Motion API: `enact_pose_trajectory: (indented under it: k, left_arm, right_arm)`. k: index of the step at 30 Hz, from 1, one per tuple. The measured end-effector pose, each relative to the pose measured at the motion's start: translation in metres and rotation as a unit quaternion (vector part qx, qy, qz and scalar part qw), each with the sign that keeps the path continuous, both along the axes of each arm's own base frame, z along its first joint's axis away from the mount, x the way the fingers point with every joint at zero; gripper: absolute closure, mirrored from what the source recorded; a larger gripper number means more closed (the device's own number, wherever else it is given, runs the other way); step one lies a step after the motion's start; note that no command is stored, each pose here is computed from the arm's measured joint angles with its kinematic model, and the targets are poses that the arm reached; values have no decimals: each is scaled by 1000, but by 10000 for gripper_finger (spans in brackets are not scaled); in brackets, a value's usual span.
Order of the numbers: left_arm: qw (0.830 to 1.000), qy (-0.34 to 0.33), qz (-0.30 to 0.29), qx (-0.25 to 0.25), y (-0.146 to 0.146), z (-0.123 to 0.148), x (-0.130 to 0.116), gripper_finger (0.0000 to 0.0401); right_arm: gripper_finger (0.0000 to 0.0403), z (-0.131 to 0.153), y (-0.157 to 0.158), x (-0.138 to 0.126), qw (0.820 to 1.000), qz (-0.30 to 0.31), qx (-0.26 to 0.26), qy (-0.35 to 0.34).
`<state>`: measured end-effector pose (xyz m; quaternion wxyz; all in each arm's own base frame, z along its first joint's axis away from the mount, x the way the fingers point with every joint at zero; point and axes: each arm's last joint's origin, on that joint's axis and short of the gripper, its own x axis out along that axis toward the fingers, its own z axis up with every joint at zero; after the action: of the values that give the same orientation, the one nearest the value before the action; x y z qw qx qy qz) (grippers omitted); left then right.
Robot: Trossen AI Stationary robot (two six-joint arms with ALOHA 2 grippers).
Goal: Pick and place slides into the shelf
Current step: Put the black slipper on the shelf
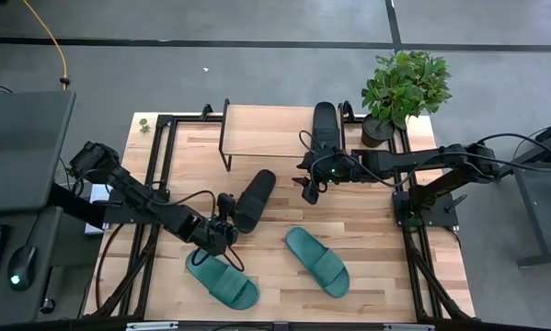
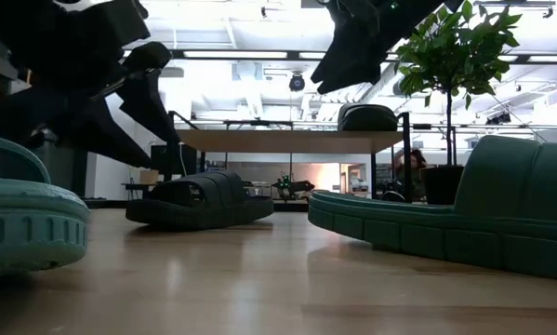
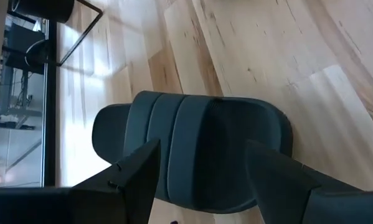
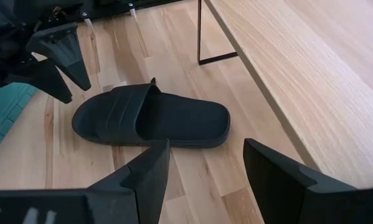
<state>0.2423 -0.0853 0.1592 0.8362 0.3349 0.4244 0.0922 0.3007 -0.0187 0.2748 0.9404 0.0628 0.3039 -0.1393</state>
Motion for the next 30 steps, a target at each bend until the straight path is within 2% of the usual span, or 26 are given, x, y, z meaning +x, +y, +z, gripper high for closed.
enact_pose_trajectory:
  k: [12,17,30]
  left_arm:
    - [1000,8,26,-3,14,-2,5,185]
    - [999,16,24,-23,20,-3,7,185]
    - [999,23,8,-25,18,-3,7,185]
  right_arm:
    - [205,0,0,0,1000,-1,1,-1]
    - [205,0,0,0,1000,-8,10,0]
    - [205,-2,0,-1,1000,-14,19,6]
